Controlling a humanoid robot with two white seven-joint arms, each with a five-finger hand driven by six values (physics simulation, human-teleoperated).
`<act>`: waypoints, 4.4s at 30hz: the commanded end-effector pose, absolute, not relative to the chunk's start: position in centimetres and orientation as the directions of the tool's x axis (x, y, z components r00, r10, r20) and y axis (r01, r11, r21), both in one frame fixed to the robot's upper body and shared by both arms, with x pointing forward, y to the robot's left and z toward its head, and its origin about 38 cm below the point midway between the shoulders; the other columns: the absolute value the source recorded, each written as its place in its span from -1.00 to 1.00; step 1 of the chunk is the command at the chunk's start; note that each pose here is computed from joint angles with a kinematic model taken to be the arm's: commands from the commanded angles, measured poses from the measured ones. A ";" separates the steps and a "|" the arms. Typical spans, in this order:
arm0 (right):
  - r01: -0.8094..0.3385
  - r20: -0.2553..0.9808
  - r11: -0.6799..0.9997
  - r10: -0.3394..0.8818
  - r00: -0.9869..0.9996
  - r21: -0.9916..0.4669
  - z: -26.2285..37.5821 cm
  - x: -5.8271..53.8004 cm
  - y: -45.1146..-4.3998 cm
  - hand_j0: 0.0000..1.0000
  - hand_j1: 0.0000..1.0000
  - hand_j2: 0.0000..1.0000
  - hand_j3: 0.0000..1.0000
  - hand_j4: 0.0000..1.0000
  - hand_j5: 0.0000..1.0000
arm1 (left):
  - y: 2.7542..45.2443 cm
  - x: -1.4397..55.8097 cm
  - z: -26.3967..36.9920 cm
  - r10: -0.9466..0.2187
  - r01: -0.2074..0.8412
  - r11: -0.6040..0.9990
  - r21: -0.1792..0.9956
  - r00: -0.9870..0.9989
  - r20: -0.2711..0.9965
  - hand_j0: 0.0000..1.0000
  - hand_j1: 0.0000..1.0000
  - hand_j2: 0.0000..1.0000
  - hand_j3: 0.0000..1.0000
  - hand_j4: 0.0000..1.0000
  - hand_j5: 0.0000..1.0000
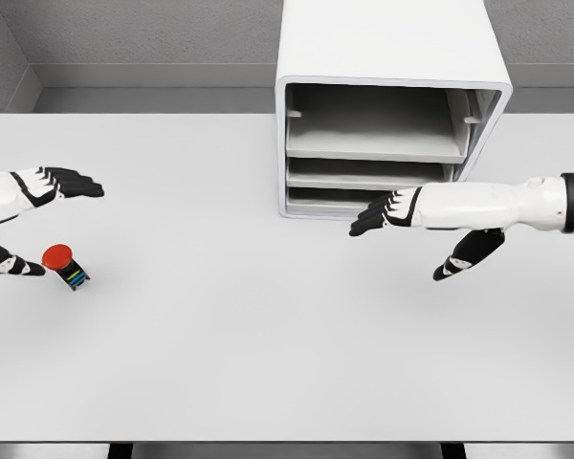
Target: Slide open multi-storey tabletop storage cabinets and put open load switch and slide close multi-storey tabletop storage cabinets
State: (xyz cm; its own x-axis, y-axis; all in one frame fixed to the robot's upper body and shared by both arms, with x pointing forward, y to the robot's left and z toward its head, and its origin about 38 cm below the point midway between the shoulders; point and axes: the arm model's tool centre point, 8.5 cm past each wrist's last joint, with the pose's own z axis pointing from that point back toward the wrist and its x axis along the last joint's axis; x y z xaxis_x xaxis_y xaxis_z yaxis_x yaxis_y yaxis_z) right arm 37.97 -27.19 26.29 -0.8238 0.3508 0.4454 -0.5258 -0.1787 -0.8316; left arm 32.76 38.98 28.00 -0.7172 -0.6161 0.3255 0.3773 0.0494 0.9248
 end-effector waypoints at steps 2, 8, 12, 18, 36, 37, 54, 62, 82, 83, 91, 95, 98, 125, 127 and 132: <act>-0.529 0.446 -0.173 0.361 -0.819 -0.831 26.5 38.0 -27.6 1.00 1.00 1.00 1.00 1.00 1.00 | 39.5 32.9 28.9 -0.648 0.325 -0.014 0.946 -0.723 0.239 1.00 1.00 1.00 1.00 1.00 1.00; -0.515 0.440 -0.133 0.368 -0.819 -0.847 26.9 38.4 -27.7 1.00 1.00 1.00 1.00 1.00 1.00 | 39.3 32.8 27.9 -0.647 0.358 -0.054 0.932 -0.723 0.240 1.00 1.00 1.00 1.00 1.00 1.00; -0.488 0.427 -0.088 0.368 -0.826 -0.868 27.9 39.4 -27.5 1.00 1.00 1.00 1.00 1.00 1.00 | 39.1 32.5 26.7 -0.643 0.413 -0.111 0.904 -0.723 0.251 1.00 1.00 1.00 1.00 1.00 1.00; -0.459 0.411 -0.090 0.317 -0.855 -0.884 29.2 40.3 -24.6 1.00 1.00 1.00 1.00 1.00 1.00 | 38.1 32.5 24.8 -0.634 0.416 -0.093 0.905 -0.726 0.269 1.00 1.00 1.00 1.00 1.00 1.00; -0.628 0.477 -0.038 0.616 -0.627 -0.777 27.8 44.8 -24.2 1.00 1.00 1.00 1.00 1.00 1.00 | 39.2 34.7 20.4 -0.703 0.448 -0.101 0.888 -0.664 0.255 1.00 1.00 1.00 1.00 1.00 1.00; -0.626 0.478 -0.037 0.611 -0.631 -0.779 27.9 45.0 -23.8 1.00 1.00 1.00 1.00 1.00 1.00 | 39.4 34.8 20.4 -0.708 0.450 -0.100 0.887 -0.659 0.255 1.00 1.00 1.00 1.00 1.00 1.00; -0.580 0.391 -0.095 0.649 -0.653 -0.809 28.0 46.3 -22.8 1.00 1.00 1.00 1.00 1.00 1.00 | 41.5 36.1 16.9 -0.776 0.508 -0.104 0.855 -0.579 0.249 1.00 1.00 1.00 1.00 1.00 1.00; -0.578 0.386 -0.106 0.645 -0.659 -0.809 27.9 46.3 -22.8 1.00 1.00 1.00 1.00 1.00 1.00 | 41.0 36.7 16.4 -0.783 0.489 -0.146 0.860 -0.589 0.202 1.00 1.00 1.00 1.00 1.00 1.00; -0.471 0.299 -0.243 0.515 -0.803 -0.848 27.9 44.4 -20.6 1.00 1.00 1.00 1.00 1.00 1.00 | 41.1 36.4 15.1 -0.786 0.527 -0.165 0.834 -0.581 0.212 -0.14 -0.14 -0.14 -0.14 -0.14 -0.14; -0.469 0.298 -0.244 0.513 -0.805 -0.849 27.9 44.3 -20.6 1.00 1.00 1.00 1.00 1.00 1.00 | 41.1 36.4 15.1 -0.786 0.527 -0.165 0.834 -0.581 0.212 -0.15 -0.15 -0.15 -0.15 -0.15 -0.15; -0.441 0.294 -0.273 0.444 -0.846 -0.855 27.7 42.7 -21.3 1.00 1.00 1.00 1.00 1.00 1.00 | 38.0 35.7 18.0 -0.708 0.457 -0.175 0.872 -0.674 0.210 -0.29 -0.29 -0.29 -0.29 -0.29 -0.29; -0.418 0.292 -0.286 0.394 -0.872 -0.863 27.7 42.0 -21.3 1.00 1.00 1.00 1.00 1.00 1.00 | 36.1 35.2 19.8 -0.657 0.411 -0.183 0.893 -0.727 0.200 -0.29 -0.29 -0.29 -0.29 -0.29 -0.29; -0.394 0.281 -0.300 0.357 -0.891 -0.869 28.0 41.1 -21.1 1.00 1.00 1.00 1.00 1.00 1.00 | 35.1 35.0 20.7 -0.630 0.385 -0.184 0.904 -0.753 0.193 -0.29 -0.29 -0.29 -0.29 -0.29 -0.29; -0.449 0.382 -0.231 0.283 -0.880 -0.863 28.0 38.9 -24.0 1.00 1.00 1.00 1.00 1.00 1.00 | 30.0 37.3 28.6 -0.502 0.161 -0.047 0.986 -0.857 0.116 -0.28 -0.28 -0.28 -0.28 -0.28 -0.28; -0.475 0.407 -0.216 0.296 -0.864 -0.853 27.7 38.7 -24.7 1.00 1.00 1.00 1.00 1.00 1.00 | 29.2 37.5 28.6 -0.489 0.151 -0.024 0.988 -0.864 0.121 -0.27 -0.27 -0.27 -0.27 -0.27 -0.27; -0.542 0.481 -0.165 0.300 -0.824 -0.824 26.9 38.2 -25.6 1.00 1.00 1.00 1.00 1.00 1.00 | 27.1 38.0 28.9 -0.444 0.135 -0.002 0.991 -0.888 0.120 -0.27 -0.27 -0.27 -0.27 -0.27 -0.27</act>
State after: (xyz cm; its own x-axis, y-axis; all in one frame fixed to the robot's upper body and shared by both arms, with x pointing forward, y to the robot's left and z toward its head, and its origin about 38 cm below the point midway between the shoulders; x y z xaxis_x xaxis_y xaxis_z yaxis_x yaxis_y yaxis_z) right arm 38.20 -25.25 26.61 -0.8367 0.2969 0.4601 -0.5241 -0.1907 -0.8300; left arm 38.04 27.84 29.56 -0.8831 -0.4600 0.0924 0.1163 -0.0237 0.9929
